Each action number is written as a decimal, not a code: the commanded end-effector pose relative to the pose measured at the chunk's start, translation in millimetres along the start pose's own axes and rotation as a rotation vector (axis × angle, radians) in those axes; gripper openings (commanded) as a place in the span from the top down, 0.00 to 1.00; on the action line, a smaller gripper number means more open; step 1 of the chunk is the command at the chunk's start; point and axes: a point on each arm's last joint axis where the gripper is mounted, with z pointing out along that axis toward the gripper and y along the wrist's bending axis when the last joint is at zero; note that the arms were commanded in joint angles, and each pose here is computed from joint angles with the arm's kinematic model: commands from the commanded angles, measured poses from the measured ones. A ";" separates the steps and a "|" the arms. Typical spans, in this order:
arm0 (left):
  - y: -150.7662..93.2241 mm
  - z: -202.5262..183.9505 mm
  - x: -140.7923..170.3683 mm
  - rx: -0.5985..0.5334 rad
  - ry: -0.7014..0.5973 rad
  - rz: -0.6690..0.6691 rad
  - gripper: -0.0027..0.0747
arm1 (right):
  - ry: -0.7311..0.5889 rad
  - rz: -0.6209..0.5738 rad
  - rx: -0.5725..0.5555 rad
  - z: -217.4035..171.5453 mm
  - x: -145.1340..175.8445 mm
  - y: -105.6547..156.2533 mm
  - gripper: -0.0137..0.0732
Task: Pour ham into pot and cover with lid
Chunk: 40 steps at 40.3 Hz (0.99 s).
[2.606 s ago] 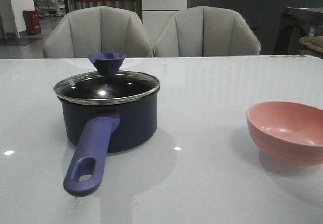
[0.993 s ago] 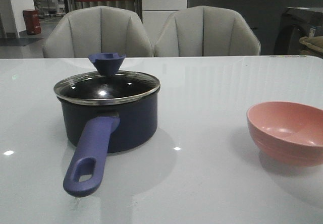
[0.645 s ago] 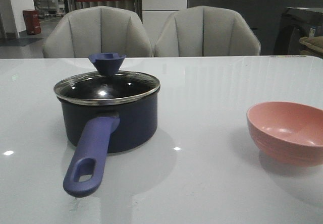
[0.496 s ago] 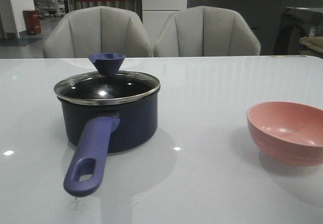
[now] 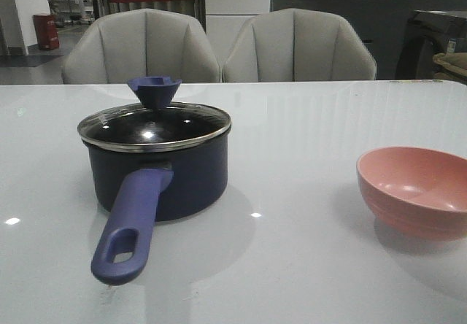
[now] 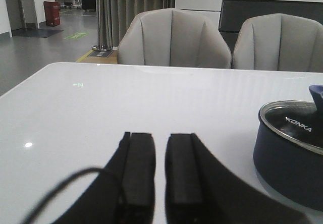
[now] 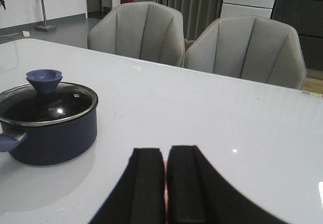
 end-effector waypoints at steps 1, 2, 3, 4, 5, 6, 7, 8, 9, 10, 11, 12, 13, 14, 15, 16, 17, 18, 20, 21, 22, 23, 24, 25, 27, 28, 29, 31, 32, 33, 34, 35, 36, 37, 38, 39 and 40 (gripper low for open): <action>0.5 -0.2 2.8 0.002 -0.062 -0.021 0.76 | -0.093 -0.003 0.027 -0.6 -14.8 -2.6 0.62; 0.5 -0.2 2.8 0.002 -0.062 -0.021 0.76 | -0.093 -0.003 0.027 -0.6 -14.8 -2.6 0.62; 0.5 -0.2 2.8 0.002 -0.062 -0.021 0.76 | -0.093 -0.003 0.027 -0.6 -14.8 -2.6 0.62; 0.5 -0.2 2.8 0.002 -0.062 -0.021 0.76 | -0.093 -0.003 0.027 -0.6 -14.8 -2.6 0.62; 0.5 -0.2 2.8 0.002 -0.062 -0.021 0.76 | -0.093 -0.003 0.027 -0.6 -14.8 -2.6 0.62; 0.5 -0.2 2.8 0.002 -0.062 -0.021 0.76 | -0.093 -0.003 0.027 -0.6 -14.8 -2.6 0.62; 0.5 -0.2 2.8 0.002 -0.062 -0.021 0.76 | -0.093 -0.003 0.027 -0.6 -14.8 -2.6 0.62; 0.5 -0.2 2.8 0.002 -0.062 -0.021 0.76 | -0.093 -0.003 0.027 -0.6 -14.8 -2.6 0.62; 0.5 -0.2 2.8 0.002 -0.062 -0.021 0.76 | -0.095 -0.005 0.028 -0.6 -14.9 -2.7 0.62; 0.5 -0.2 2.8 0.002 -0.062 -0.021 0.76 | -0.093 -0.009 0.031 -0.4 -13.9 -2.9 0.62; 0.5 -0.2 2.8 0.002 -0.062 -0.021 0.76 | -0.093 -0.027 0.037 -0.4 -12.8 -3.3 0.62; 0.5 -0.2 2.8 0.002 -0.062 -0.021 0.76 | -0.090 -0.046 0.041 -0.3 -11.7 -3.5 0.62; 0.5 -0.2 2.8 0.002 -0.062 -0.021 0.76 | -0.084 -0.067 0.051 -0.1 -10.1 -4.2 0.62; 0.5 -0.2 2.8 0.002 -0.062 -0.021 0.76 | -0.081 -0.085 0.060 0.2 -8.5 -4.8 0.62; 0.5 -0.2 2.8 0.002 -0.062 -0.021 0.76 | -0.081 -0.094 0.073 0.1 -7.0 -5.7 0.62; 0.5 -0.2 2.8 0.002 -0.062 -0.021 0.76 | -0.082 -0.095 0.085 0.1 -4.9 -6.5 0.62; 0.5 -0.2 2.8 0.002 -0.062 -0.021 0.76 | -0.085 -0.103 0.101 -0.5 -3.2 -7.5 0.62; 0.5 -0.2 2.8 0.002 -0.062 -0.021 0.76 | -0.092 -0.096 0.115 -1.1 -0.4 -8.3 0.62; 0.5 -0.2 2.8 0.002 -0.062 -0.021 0.76 | -0.103 -0.087 0.147 -2.9 5.7 -10.2 0.62; 0.5 -0.2 2.8 0.002 -0.062 -0.021 0.76 | -0.106 -0.082 0.159 -3.5 9.9 -10.8 0.62; 0.5 -0.2 2.8 0.002 -0.062 -0.021 0.76 | -0.117 -0.075 0.173 -5.4 13.9 -11.4 0.62; 0.5 -0.2 2.8 0.002 -0.062 -0.021 0.76 | -0.118 -0.075 0.185 -6.2 19.0 -11.9 0.62; 0.5 -0.2 2.8 0.002 -0.062 -0.021 0.76 | -0.132 -0.071 0.196 -7.8 22.2 -12.2 0.62; 0.5 -0.2 2.8 0.002 -0.062 -0.021 0.76 | -0.136 -0.066 0.203 -8.6 27.3 -12.3 0.62; 0.5 -0.2 2.8 0.002 -0.062 -0.021 0.76 | -0.154 -0.067 0.213 -10.9 35.7 -12.3 0.62; 0.5 -0.2 2.8 0.002 -0.062 -0.021 0.76 | -0.167 -0.073 0.218 -12.5 38.8 -12.0 0.62; 0.5 -0.2 2.8 0.002 -0.062 -0.021 0.76 | -0.178 -0.064 0.220 -13.7 43.4 -11.8 0.62; 0.5 -0.2 2.7 0.002 -0.063 -0.021 0.76 | -0.156 -0.045 0.225 -13.7 47.2 -12.0 0.62; 0.5 -0.2 2.7 0.002 -0.063 -0.021 0.76 | -0.144 -0.038 0.227 -13.2 47.7 -12.3 0.62; 0.5 -0.2 2.7 0.002 -0.063 -0.021 0.76 | -0.144 -0.040 0.231 -13.2 47.7 -12.5 0.62; 0.5 -0.2 2.7 0.002 -0.063 -0.021 0.76 | -0.144 -0.038 0.236 -13.3 48.0 -12.7 0.62; 0.5 -0.2 2.7 0.002 -0.063 -0.021 0.76 | -0.143 -0.036 0.241 -13.5 48.1 -13.0 0.62; 0.5 -0.2 2.7 0.002 -0.063 -0.021 0.76 | -0.146 -0.034 0.246 -13.6 47.9 -13.2 0.62; 0.5 -0.2 2.7 0.002 -0.063 -0.021 0.76 | -0.149 -0.033 0.252 -13.9 47.7 -13.5 0.62; 0.5 -0.2 2.7 0.002 -0.063 -0.021 0.76 | -0.152 -0.030 0.255 -14.0 47.5 -13.7 0.62; 0.5 -0.2 2.7 0.002 -0.063 -0.021 0.76 | -0.152 -0.028 0.258 -14.0 47.6 -13.9 0.62; 0.5 -0.2 2.7 0.002 -0.063 -0.021 0.76 | -0.153 -0.026 0.262 -14.1 47.5 -14.1 0.62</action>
